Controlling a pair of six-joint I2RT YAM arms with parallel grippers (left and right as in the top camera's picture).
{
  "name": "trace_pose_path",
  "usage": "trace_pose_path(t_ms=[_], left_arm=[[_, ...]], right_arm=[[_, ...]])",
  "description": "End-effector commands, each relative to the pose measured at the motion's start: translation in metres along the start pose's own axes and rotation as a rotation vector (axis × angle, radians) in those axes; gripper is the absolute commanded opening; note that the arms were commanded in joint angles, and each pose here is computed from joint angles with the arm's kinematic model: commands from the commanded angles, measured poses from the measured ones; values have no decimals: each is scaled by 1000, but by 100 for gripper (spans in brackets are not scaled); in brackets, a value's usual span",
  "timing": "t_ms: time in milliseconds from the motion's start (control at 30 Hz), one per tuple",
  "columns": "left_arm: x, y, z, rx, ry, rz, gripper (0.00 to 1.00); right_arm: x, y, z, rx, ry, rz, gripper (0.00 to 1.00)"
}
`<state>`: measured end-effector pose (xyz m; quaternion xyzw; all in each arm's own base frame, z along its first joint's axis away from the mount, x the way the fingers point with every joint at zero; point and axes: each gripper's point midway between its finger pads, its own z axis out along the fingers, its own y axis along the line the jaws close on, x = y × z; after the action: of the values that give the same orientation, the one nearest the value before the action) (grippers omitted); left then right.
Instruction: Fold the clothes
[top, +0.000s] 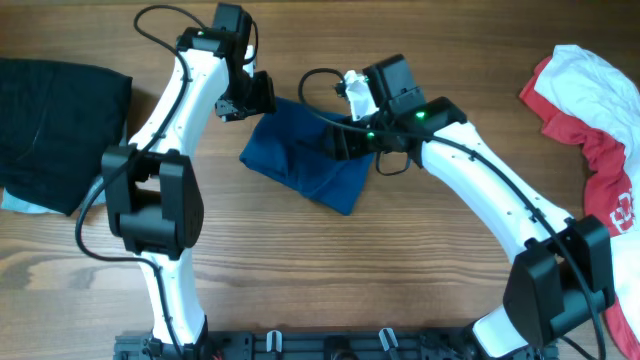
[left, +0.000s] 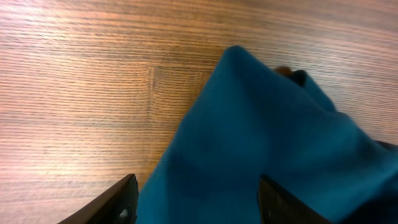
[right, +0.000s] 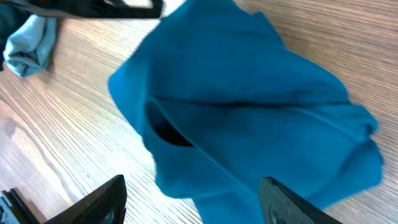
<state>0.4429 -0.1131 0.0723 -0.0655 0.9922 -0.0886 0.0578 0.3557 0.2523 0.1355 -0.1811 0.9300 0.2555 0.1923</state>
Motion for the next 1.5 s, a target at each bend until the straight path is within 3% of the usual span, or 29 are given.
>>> trace_pose_path(t_ms=[0,200,267,300,333,367,400,633,733,833,1000,1133,1333,1433,1467], left_arm=[[4,0,21,1,47,-12,61],[10,3,31,-10,76,-15,61],[11,3,31,-10,79,-15,61],[12,3,31,-11,80,-14,62],[13,2,31,-11,83,-11,62],[14,1,32,-12,86,-10,62],[15,0,32,-13,90,-7,62],[19,-5,32,-14,98,6,62],[19,-6,32,-14,99,8,62],[21,-5,32,-17,105,7,62],[34,0,30,-37,158,-1,62],[57,8,29,-71,246,-15,61],[105,29,48,-139,398,-81,56],[147,47,57,-204,522,-152,42],[160,52,59,-221,548,-170,42]], right_arm=[[8,4,25,3,36,33,69],[24,15,70,-22,96,4,69],[29,10,81,1,110,32,64],[31,2,86,37,114,80,56],[32,-5,89,72,115,118,42],[35,-10,90,96,120,136,20],[38,-14,89,121,130,161,4],[84,-70,38,521,228,402,4],[101,-75,20,583,291,402,5],[117,-76,11,614,358,413,20],[129,-88,-4,705,374,525,20],[124,-86,-11,688,349,552,15],[80,-60,-31,523,188,428,11],[75,-61,-41,518,160,424,11],[74,-60,-42,497,167,387,11]])
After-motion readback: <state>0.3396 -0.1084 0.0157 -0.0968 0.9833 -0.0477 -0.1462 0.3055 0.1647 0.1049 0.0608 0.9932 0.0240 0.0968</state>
